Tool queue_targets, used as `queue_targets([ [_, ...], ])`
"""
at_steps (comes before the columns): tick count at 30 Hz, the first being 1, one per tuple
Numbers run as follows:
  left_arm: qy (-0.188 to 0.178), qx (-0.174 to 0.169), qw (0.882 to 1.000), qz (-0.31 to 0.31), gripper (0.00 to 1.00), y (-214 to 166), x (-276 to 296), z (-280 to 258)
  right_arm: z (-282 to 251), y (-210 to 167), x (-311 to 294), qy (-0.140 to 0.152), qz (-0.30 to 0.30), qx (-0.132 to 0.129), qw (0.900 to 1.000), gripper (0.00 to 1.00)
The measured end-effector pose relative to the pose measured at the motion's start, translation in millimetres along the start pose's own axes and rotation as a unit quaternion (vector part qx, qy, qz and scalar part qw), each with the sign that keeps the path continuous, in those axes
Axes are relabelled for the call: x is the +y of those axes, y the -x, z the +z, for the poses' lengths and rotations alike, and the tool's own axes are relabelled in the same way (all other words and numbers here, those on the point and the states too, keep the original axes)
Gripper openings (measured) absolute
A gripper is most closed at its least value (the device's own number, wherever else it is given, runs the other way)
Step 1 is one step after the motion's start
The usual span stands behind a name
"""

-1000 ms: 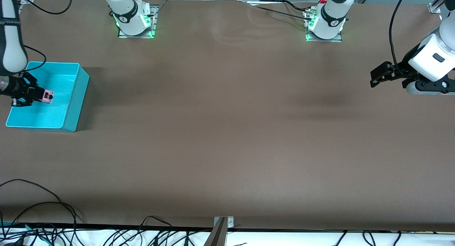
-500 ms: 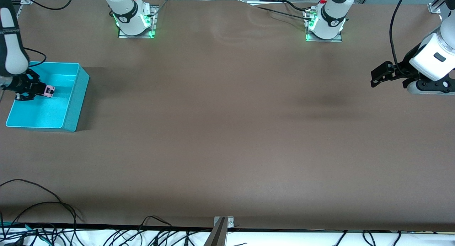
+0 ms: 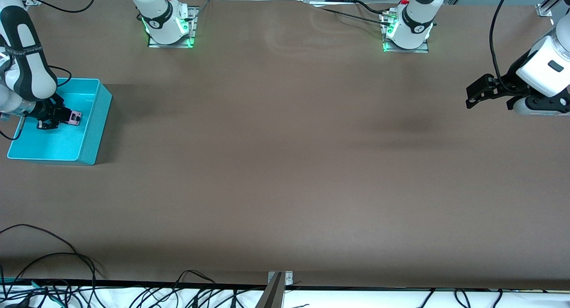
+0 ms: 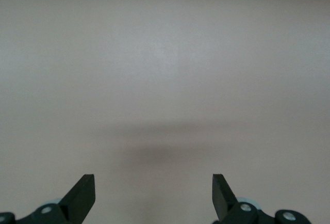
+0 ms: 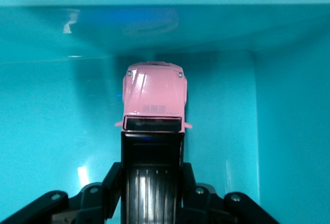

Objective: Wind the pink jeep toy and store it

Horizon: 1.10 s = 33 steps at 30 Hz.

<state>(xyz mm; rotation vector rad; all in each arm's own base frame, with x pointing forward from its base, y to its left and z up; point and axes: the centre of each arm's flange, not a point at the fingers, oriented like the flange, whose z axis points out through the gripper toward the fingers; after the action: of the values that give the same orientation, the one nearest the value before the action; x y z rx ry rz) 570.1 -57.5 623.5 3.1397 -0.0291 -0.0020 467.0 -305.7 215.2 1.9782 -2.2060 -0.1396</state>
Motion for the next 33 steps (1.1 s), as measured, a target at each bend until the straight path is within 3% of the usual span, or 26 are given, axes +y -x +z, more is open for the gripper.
queue_targets([
  [4,0.000,0.000,1.000,0.004,1.00,0,4,0,0,5,-2,-0.001,-0.003,-0.002,1.000,0.50],
  [7,0.000,0.000,1.000,0.004,1.00,0,4,0,-1,7,-4,-0.004,-0.001,-0.005,1.000,0.57],
  [14,0.000,0.000,1.000,0.003,1.00,0,3,0,-15,10,-6,-0.013,-0.002,-0.008,1.000,0.87],
  [16,0.000,0.000,1.000,0.003,1.00,0,3,0,-19,14,-7,-0.014,-0.004,-0.009,1.000,0.99],
  [24,0.000,0.000,1.000,0.003,1.00,0,4,0,-45,32,-12,-0.009,-0.022,-0.019,1.000,1.00],
  [33,0.000,0.000,1.000,0.003,1.00,0,4,0,-108,49,-27,0.016,-0.045,-0.034,0.998,1.00],
])
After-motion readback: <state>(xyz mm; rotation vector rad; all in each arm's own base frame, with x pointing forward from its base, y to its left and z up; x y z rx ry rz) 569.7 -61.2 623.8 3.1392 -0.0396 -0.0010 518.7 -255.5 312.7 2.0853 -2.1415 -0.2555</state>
